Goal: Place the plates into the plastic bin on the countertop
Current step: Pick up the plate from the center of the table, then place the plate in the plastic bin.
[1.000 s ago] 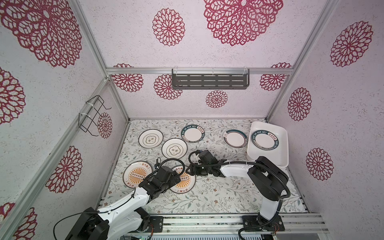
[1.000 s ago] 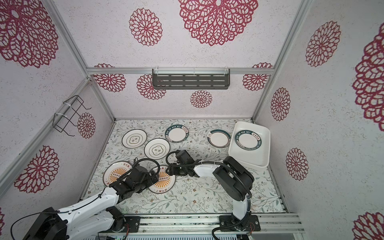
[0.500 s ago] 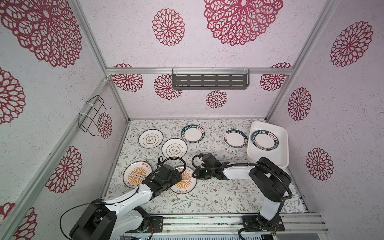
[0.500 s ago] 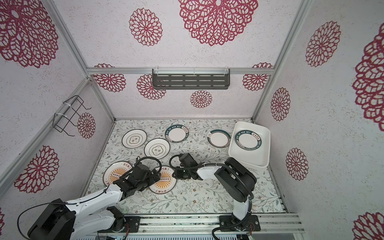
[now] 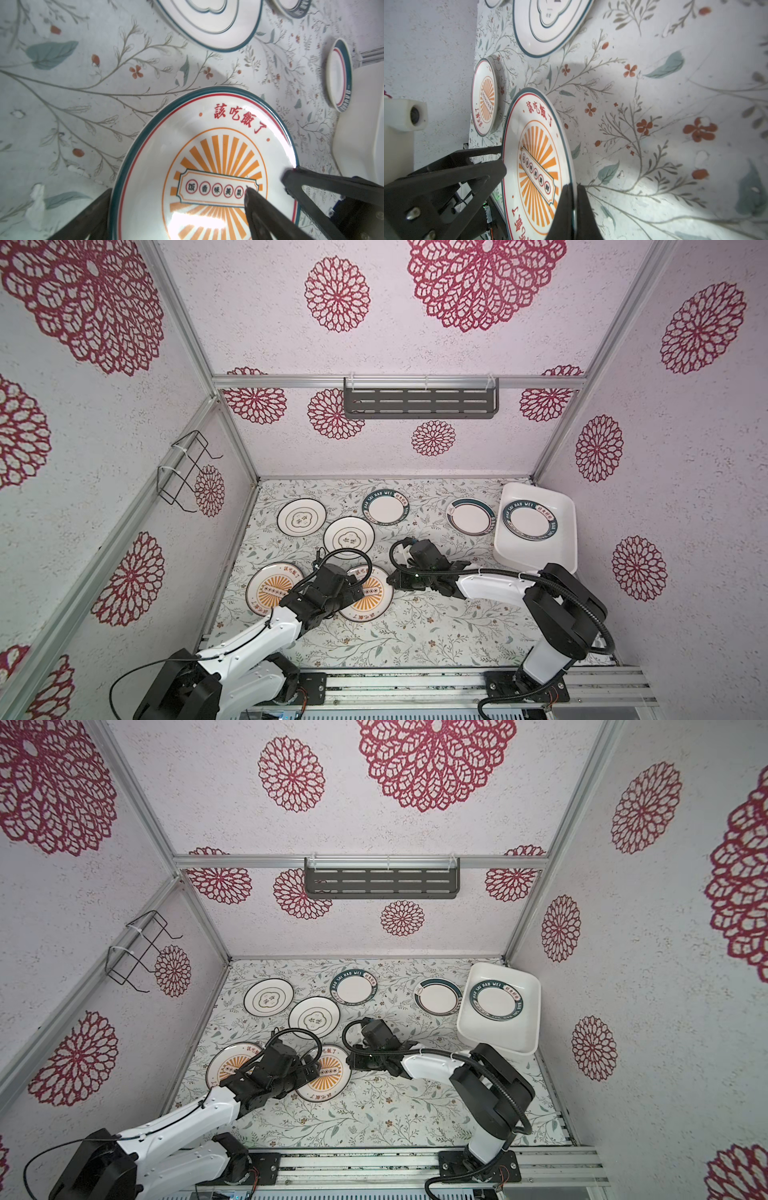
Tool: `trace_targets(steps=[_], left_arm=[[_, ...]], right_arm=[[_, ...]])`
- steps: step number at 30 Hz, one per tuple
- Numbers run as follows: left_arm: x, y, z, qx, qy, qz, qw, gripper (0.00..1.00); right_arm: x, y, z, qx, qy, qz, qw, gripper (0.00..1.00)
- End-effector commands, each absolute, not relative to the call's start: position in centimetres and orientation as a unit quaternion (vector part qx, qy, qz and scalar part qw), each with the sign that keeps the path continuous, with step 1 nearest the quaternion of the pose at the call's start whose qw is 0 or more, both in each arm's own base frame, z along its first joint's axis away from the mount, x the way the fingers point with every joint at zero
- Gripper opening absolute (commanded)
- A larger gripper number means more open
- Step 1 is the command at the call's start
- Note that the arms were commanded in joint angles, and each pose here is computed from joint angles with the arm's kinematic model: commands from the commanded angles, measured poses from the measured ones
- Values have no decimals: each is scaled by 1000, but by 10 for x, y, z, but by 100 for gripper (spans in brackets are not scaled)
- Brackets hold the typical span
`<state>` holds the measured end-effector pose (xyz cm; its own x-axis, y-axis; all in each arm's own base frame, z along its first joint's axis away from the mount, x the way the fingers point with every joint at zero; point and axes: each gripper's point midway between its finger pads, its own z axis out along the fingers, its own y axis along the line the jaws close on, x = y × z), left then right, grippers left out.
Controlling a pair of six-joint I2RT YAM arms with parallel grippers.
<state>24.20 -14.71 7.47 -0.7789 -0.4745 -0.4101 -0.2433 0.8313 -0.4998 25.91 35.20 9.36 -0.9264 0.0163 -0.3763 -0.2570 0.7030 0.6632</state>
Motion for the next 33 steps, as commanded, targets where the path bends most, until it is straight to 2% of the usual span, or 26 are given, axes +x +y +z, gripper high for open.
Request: trace_targets(steps=[1,9,15,26,33], left_arm=[[257,-161,125,-169,893,-266,322,97],[259,-191,180,-102,871,-334,345,97],[266,-245,209,-22,856,-378,352,97],[291,-369,222,133,852,-376,340,97],[305,-429,210,193,846,-383,316,97]], right_arm=[[271,334,116,-59,903,368,214,0],[303,286,163,8,888,357,289,0],[330,230,197,89,862,352,354,0],[367,123,228,205,820,316,430,0],[390,47,235,272,789,309,456,0]])
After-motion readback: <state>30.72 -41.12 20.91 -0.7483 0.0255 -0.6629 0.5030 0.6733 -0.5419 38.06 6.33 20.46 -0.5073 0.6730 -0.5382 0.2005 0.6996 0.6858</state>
